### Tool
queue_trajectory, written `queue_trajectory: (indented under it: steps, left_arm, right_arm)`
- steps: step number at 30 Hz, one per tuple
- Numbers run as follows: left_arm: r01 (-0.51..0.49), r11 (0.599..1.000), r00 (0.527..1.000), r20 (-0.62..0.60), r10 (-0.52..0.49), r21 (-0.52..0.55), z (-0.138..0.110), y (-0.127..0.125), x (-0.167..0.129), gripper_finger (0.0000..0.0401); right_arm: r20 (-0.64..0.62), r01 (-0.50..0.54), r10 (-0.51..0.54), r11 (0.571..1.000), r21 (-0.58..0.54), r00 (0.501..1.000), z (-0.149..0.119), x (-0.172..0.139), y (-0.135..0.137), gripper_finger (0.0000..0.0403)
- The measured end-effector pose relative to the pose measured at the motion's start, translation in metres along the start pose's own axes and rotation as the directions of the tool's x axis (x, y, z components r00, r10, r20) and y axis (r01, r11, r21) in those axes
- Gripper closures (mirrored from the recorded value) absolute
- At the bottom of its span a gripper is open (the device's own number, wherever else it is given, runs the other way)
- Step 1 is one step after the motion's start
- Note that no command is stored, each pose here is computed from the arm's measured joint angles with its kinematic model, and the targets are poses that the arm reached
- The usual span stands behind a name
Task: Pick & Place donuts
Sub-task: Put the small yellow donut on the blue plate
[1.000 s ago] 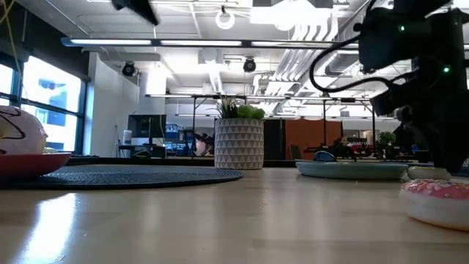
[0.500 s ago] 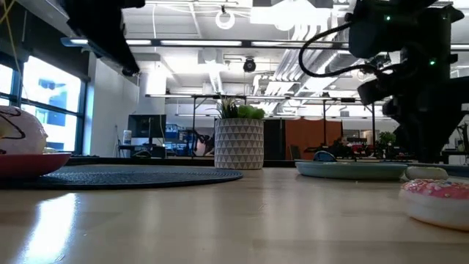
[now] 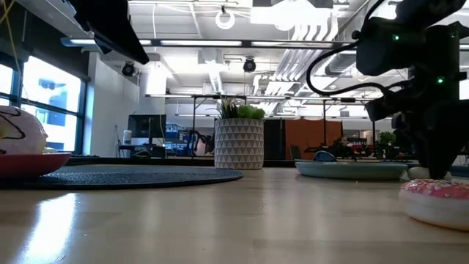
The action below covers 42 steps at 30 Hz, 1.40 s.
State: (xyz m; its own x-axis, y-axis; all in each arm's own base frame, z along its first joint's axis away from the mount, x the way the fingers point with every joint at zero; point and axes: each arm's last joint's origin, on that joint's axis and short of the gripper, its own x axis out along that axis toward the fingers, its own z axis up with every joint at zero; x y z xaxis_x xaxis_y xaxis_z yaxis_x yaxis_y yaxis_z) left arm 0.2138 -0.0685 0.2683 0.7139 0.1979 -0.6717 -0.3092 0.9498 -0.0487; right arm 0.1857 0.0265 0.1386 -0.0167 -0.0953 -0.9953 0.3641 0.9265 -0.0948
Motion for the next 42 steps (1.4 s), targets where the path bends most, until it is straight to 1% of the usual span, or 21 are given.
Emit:
queue_trajectory:
  steps: [2, 5, 7, 8, 10, 13, 14, 15, 17, 19, 20, 21, 22, 25, 27, 29, 31, 33, 35, 38, 42]
  left_arm:
    - [0.0, 1.0, 1.0, 0.0, 0.0, 0.0, 0.0, 0.0, 0.0, 0.0396]
    - [0.003, 1.0, 1.0, -0.01, -0.003, 0.007, -0.001, -0.001, 0.002, 0.0396]
    - [0.0, 1.0, 1.0, -0.016, 0.0, 0.013, -0.001, -0.002, 0.004, 0.0396]
    - [-0.001, 1.0, 1.0, -0.019, 0.001, 0.015, -0.001, -0.002, 0.005, 0.0396]
    - [-0.005, 1.0, 1.0, -0.028, 0.005, 0.02, -0.002, -0.002, 0.006, 0.0396]
    - [-0.004, 1.0, 1.0, -0.026, 0.005, 0.019, -0.002, -0.002, 0.005, 0.0396]
    - [-0.005, 1.0, 1.0, -0.026, 0.006, 0.018, -0.002, -0.002, 0.005, 0.0396]
    - [-0.011, 1.0, 1.0, -0.023, 0.012, 0.019, -0.002, -0.002, 0.005, 0.0396]
    - [-0.022, 1.0, 1.0, -0.015, 0.022, 0.018, -0.002, -0.001, 0.005, 0.0396]
    - [-0.03, 0.999, 0.999, -0.011, 0.031, 0.019, -0.002, -0.001, 0.005, 0.0396]
    - [-0.032, 0.999, 0.999, -0.008, 0.032, 0.018, -0.001, -0.001, 0.005, 0.0396]
    - [-0.032, 0.999, 0.999, -0.007, 0.032, 0.017, -0.001, -0.001, 0.005, 0.0396]
    - [-0.031, 0.999, 0.999, -0.007, 0.031, 0.017, -0.001, -0.001, 0.005, 0.0396]
    - [-0.009, 1.0, 1.0, -0.014, 0.009, 0.007, -0.001, -0.002, 0.005, 0.0396]
    - [0.013, 1.0, 1.0, -0.022, -0.013, 0.005, -0.001, -0.003, 0.005, 0.0395]
    - [0.015, 1.0, 1.0, -0.024, -0.015, 0.004, -0.001, -0.003, 0.005, 0.0389]
    - [0.013, 1.0, 1.0, -0.023, -0.013, 0.004, -0.001, -0.003, 0.005, 0.0379]
    - [0.011, 1.0, 1.0, -0.021, -0.011, 0.004, -0.001, -0.003, 0.005, 0.0364]
    - [0.009, 1.0, 1.0, -0.02, -0.009, 0.005, -0.001, -0.003, 0.005, 0.0346]
    - [-0.008, 1.0, 1.0, -0.01, 0.008, 0.005, -0.001, -0.002, 0.005, 0.0319]
    - [-0.013, 1.0, 1.0, -0.007, 0.013, 0.005, -0.001, -0.002, 0.005, 0.0294]
  right_arm:
    - [-0.003, -0.007, 0.007, 1.0, -0.009, 1.0, 0.0, 0.0, 0.0, 0.0305]
    - [-0.01, -0.014, 0.014, 0.999, -0.032, 1.0, 0.001, -0.002, 0.001, 0.0356]
    - [-0.03, -0.05, 0.049, 0.997, -0.059, 0.998, 0.002, -0.006, 0.003, 0.0387]
    - [-0.038, -0.071, 0.068, 0.995, -0.067, 0.997, 0.004, -0.01, 0.004, 0.0392]
    - [-0.03, -0.099, 0.097, 0.993, -0.068, 0.995, 0.009, -0.019, 0.007, 0.0385]
    - [0.029, -0.085, 0.089, 0.991, -0.108, 0.996, 0.021, -0.037, 0.011, 0.038]
    - [0.061, -0.064, 0.073, 0.989, -0.133, 0.995, 0.025, -0.043, 0.012, 0.0384]
    - [0.111, -0.021, 0.039, 0.987, -0.162, 0.993, 0.03, -0.048, 0.011, 0.039]
    - [0.245, 0.108, -0.062, 0.978, -0.18, 0.967, 0.041, -0.054, 0.008, 0.0396]
    - [0.364, 0.245, -0.184, 0.961, -0.126, 0.913, 0.052, -0.056, 0.001, 0.0393]
    - [0.404, 0.28, -0.221, 0.955, -0.095, 0.888, 0.057, -0.055, -0.004, 0.0391]
    - [0.426, 0.294, -0.238, 0.953, -0.069, 0.873, 0.062, -0.053, -0.009, 0.0389]
    - [0.437, 0.287, -0.238, 0.957, -0.05, 0.867, 0.066, -0.05, -0.015, 0.0389]
    - [0.435, 0.221, -0.19, 0.975, -0.022, 0.88, 0.074, -0.04, -0.036, 0.0397]
    - [0.413, 0.199, -0.179, 0.98, -0.006, 0.893, 0.075, -0.033, -0.049, 0.0397]
    - [0.391, 0.187, -0.183, 0.982, 0.03, 0.902, 0.075, -0.028, -0.06, 0.0393]
    - [0.374, 0.153, -0.16, 0.987, 0.049, 0.913, 0.075, -0.026, -0.067, 0.0392]
    - [0.366, 0.127, -0.126, 0.992, 0.02, 0.922, 0.075, -0.025, -0.071, 0.0394]
    - [0.366, 0.14, -0.125, 0.99, -0.016, 0.922, 0.076, -0.025, -0.074, 0.0398]
    - [0.361, 0.144, -0.132, 0.99, -0.007, 0.923, 0.076, -0.025, -0.079, 0.0396]
    - [0.351, 0.065, -0.05, 0.997, -0.031, 0.935, 0.076, -0.024, -0.08, 0.0384]
